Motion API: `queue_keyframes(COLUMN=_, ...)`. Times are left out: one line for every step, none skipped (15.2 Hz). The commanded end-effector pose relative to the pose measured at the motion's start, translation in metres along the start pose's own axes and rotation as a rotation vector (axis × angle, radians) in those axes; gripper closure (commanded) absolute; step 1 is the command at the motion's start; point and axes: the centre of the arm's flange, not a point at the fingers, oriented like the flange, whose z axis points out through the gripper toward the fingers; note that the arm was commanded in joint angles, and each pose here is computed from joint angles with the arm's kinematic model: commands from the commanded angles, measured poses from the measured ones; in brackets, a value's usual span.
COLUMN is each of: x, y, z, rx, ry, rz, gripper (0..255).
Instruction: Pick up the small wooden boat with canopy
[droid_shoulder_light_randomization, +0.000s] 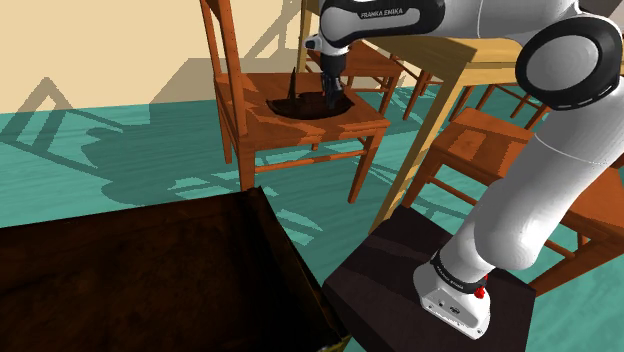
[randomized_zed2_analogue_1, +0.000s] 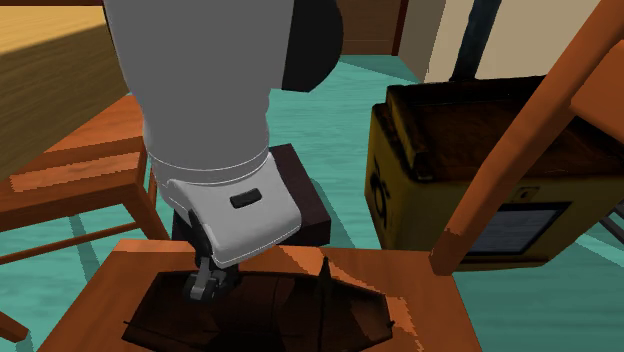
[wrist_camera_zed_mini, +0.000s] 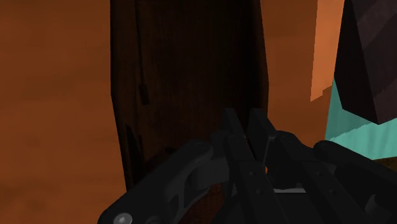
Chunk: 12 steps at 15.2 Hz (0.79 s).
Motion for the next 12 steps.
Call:
queue_keyframes(x=-0.001, y=0.0, z=-0.001, rx=0.016, ry=-0.004, rz=-0.006, gripper=255)
queue_keyframes(x=-0.002, y=0.0, z=-0.006, rx=0.016, ry=-0.004, rz=-0.006, gripper=255)
queue_keyframes(x=-0.003, y=0.0, z=-0.011, rx=0.016, ry=-0.004, rz=-0.006, gripper=255)
queue_keyframes(x=-0.004, y=0.0, z=-0.016, rx=0.016, ry=-0.004, rz=-0.006, gripper=255)
queue_keyframes(x=-0.004, y=0.0, z=-0.021, rx=0.016, ry=-0.004, rz=-0.006, gripper=255)
queue_keyframes(x=-0.005, y=0.0, z=-0.027, rx=0.016, ry=-0.004, rz=-0.006, gripper=255)
queue_keyframes(x=-0.006, y=0.0, z=-0.032, rx=0.016, ry=-0.004, rz=-0.006, gripper=255)
queue_keyframes(x=-0.007, y=0.001, z=-0.037, rx=0.016, ry=-0.004, rz=-0.006, gripper=255)
queue_keyframes(x=-0.008, y=0.001, z=-0.042, rx=0.016, ry=-0.004, rz=-0.006, gripper=255)
queue_keyframes(x=-0.008, y=0.001, z=-0.048, rx=0.016, ry=-0.004, rz=-0.006, gripper=255)
queue_keyframes(x=-0.009, y=0.001, z=-0.053, rx=0.016, ry=-0.004, rz=-0.006, gripper=255)
queue_keyframes(x=-0.01, y=0.001, z=-0.058, rx=0.016, ry=-0.004, rz=-0.006, gripper=255)
